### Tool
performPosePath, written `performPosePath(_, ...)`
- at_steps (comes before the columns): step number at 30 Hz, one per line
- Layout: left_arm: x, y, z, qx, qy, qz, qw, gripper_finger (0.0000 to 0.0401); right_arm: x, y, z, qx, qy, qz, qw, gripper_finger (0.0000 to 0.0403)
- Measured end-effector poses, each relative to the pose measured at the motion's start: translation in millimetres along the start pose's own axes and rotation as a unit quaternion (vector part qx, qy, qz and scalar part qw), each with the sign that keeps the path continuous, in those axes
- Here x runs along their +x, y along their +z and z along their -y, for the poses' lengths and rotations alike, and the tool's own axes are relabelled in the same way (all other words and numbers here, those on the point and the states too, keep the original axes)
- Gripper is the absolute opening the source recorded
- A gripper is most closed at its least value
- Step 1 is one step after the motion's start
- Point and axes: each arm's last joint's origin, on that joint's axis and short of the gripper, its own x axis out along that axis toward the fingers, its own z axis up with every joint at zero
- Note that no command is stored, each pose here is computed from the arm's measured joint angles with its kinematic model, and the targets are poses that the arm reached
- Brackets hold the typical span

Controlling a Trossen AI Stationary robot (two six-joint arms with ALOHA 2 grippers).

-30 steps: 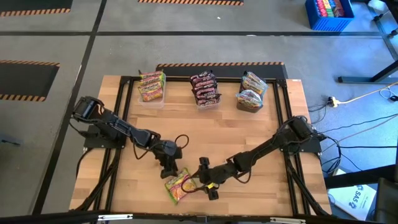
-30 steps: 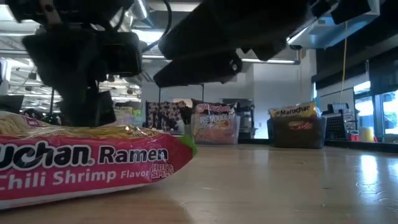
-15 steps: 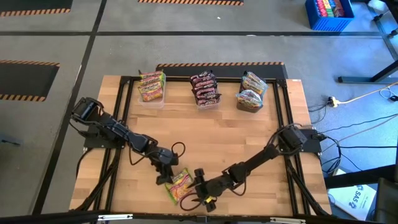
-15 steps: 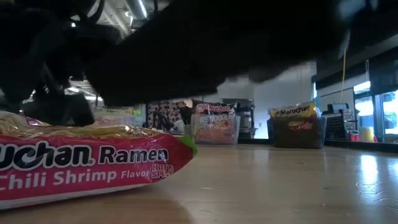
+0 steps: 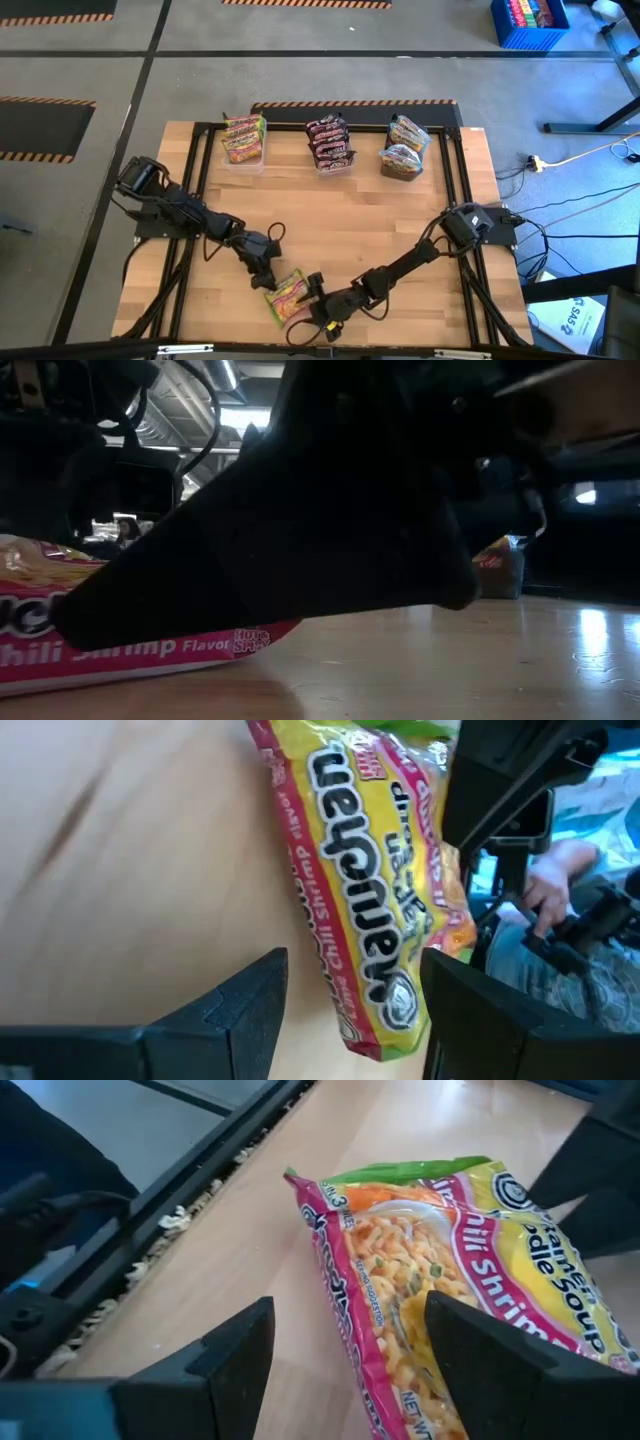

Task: Sort Maruchan noodles
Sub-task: Put the green noodle pack into the left transparent bin

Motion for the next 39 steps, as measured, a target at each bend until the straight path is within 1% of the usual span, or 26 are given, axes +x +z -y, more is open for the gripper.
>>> performPosePath(3,0,1,0,-0.004,-0.004,0.009,1.000,0.0222,0,0,1,-0.005,-0.004,-0.002,1.000,0.0254)
performPosePath(6,3,3,-2,-0.015,-0.012,0.010,1.000,0.0222,0,-1,1,-0.023,-0.006,-0.006,1.000,0.0254)
performPosePath(9,11,5,-3,-0.026,-0.039,0.010,0.999,0.0222,0,-2,1,-0.032,-0.016,-0.010,0.999,0.0254)
performPosePath(12,17,7,-4,-0.036,-0.068,0.012,0.997,0.0222,-1,-2,-1,-0.054,-0.018,-0.012,0.998,0.0254)
performPosePath(17,18,9,-3,-0.048,-0.094,0.014,0.994,0.0222,-1,-5,1,-0.085,-0.053,-0.031,0.995,0.0254)
performPosePath(22,18,8,-3,-0.050,-0.094,0.010,0.994,0.0222,-1,-7,3,-0.100,-0.082,-0.040,0.991,0.0254)
performPosePath(31,18,11,-7,-0.074,-0.076,0.022,0.994,0.0222,-5,-7,-12,-0.127,-0.138,-0.039,0.981,0.0254)
performPosePath(36,18,11,-7,-0.071,-0.073,0.028,0.994,0.0222,-7,-7,-16,-0.124,-0.146,-0.036,0.981,0.0254)
performPosePath(39,18,11,-7,-0.062,-0.075,0.032,0.995,0.0222,-9,-7,-21,-0.139,-0.158,-0.041,0.977,0.0254)
